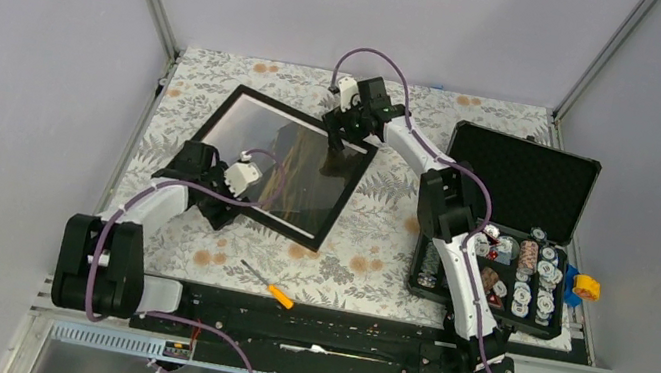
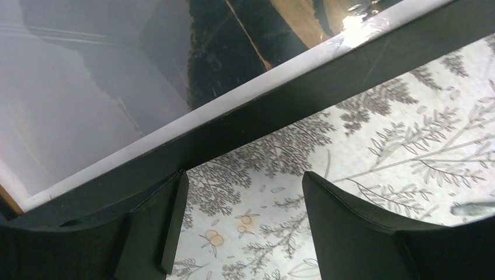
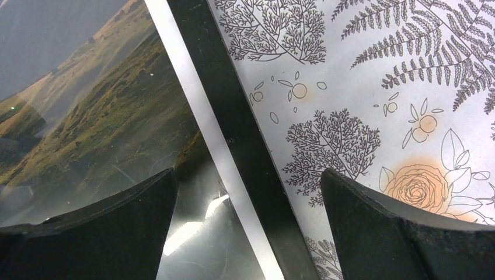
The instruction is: Take the photo out of the frame
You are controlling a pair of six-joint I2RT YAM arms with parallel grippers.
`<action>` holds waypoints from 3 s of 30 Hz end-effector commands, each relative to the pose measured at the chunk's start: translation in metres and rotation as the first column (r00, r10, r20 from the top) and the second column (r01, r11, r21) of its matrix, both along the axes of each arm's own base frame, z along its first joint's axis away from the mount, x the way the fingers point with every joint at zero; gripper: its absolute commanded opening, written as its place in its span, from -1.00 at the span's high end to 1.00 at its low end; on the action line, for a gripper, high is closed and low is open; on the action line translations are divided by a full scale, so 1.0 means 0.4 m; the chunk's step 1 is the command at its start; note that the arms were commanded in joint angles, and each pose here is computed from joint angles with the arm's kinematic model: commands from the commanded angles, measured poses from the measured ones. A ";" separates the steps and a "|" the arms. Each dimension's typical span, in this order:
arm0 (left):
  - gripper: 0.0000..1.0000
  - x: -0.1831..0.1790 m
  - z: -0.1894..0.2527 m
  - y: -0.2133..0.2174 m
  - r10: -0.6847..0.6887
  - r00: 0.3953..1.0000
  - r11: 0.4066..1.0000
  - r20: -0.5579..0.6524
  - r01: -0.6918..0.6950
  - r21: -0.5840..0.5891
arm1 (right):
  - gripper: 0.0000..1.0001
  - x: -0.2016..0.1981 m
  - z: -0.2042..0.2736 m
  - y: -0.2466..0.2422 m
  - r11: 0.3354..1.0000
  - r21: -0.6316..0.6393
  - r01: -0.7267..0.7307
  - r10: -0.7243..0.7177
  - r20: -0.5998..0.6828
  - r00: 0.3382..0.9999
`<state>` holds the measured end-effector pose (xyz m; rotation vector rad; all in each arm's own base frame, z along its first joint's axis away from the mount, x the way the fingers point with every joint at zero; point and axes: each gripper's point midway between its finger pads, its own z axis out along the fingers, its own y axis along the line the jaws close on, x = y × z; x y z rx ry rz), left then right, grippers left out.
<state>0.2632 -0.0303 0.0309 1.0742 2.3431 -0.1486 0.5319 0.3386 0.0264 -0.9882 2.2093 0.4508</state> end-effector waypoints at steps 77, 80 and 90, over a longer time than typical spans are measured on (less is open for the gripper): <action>0.34 0.002 0.001 -0.511 -0.599 0.800 0.794 -0.030 0.599 0.108 | -0.76 -0.486 0.126 -0.192 0.883 0.225 0.412 -0.222 -0.574 0.789; 0.68 0.005 0.029 -0.520 -0.579 0.815 0.812 -0.009 0.577 0.085 | -0.77 -0.490 0.122 -0.186 0.881 0.234 0.411 -0.207 -0.590 0.781; 1.00 0.011 0.184 -0.561 -0.536 0.835 0.835 0.127 0.546 -0.063 | -0.87 -0.476 0.136 -0.211 0.833 0.273 0.481 -0.202 -0.659 0.724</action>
